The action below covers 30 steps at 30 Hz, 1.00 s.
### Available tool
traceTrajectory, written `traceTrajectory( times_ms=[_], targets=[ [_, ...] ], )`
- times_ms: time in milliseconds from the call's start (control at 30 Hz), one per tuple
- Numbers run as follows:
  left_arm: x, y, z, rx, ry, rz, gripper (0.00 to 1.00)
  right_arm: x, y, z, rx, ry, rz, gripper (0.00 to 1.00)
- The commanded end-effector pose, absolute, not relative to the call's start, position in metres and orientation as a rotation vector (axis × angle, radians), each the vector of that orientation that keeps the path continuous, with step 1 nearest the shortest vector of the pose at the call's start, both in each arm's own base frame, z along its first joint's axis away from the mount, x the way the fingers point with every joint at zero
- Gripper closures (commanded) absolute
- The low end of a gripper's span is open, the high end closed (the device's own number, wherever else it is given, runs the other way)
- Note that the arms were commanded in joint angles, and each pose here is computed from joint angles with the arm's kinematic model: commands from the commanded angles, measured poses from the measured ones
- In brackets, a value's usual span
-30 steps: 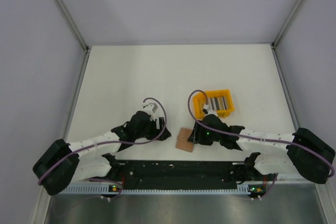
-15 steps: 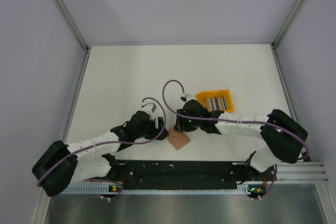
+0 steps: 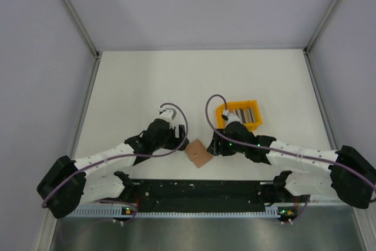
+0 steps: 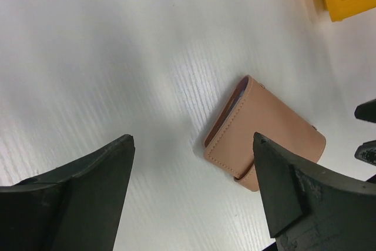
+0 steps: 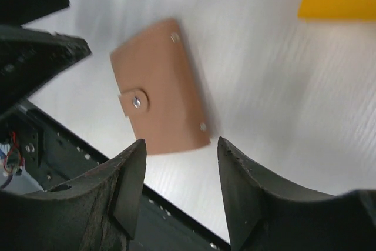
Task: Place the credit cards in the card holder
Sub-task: Adjust the card holder at the center of the board.
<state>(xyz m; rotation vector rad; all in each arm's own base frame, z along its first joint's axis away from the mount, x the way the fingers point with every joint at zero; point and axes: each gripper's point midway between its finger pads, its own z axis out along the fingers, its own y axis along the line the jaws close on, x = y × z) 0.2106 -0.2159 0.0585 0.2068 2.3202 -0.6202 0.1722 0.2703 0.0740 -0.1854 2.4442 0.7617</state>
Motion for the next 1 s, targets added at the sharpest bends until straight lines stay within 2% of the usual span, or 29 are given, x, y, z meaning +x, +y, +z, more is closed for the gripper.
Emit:
traceTrajectory(
  times_ms=[0, 100, 400, 967],
  targets=[
    [0.224, -0.24, 0.077, 0.317, 2.228, -0.693, 0.14, 0.132, 0.273, 0.063, -0.029, 2.512, 1.01, 0.48],
    [0.219, -0.249, 0.073, 0.379, 2.251, -0.732, 0.14, 0.12, 0.278, 0.061, 0.01, 2.499, 1.114, 0.48],
    [0.204, -0.258, 0.06, 0.449, 2.31, -0.812, 0.17, 0.12, 0.298, 0.043, 0.002, 2.58, 1.119, 0.47],
    [0.189, -0.248, 0.05, 0.34, 2.352, -0.85, 0.28, 0.206, 0.327, 0.07, -0.074, 2.451, 0.869, 0.48]
  ],
)
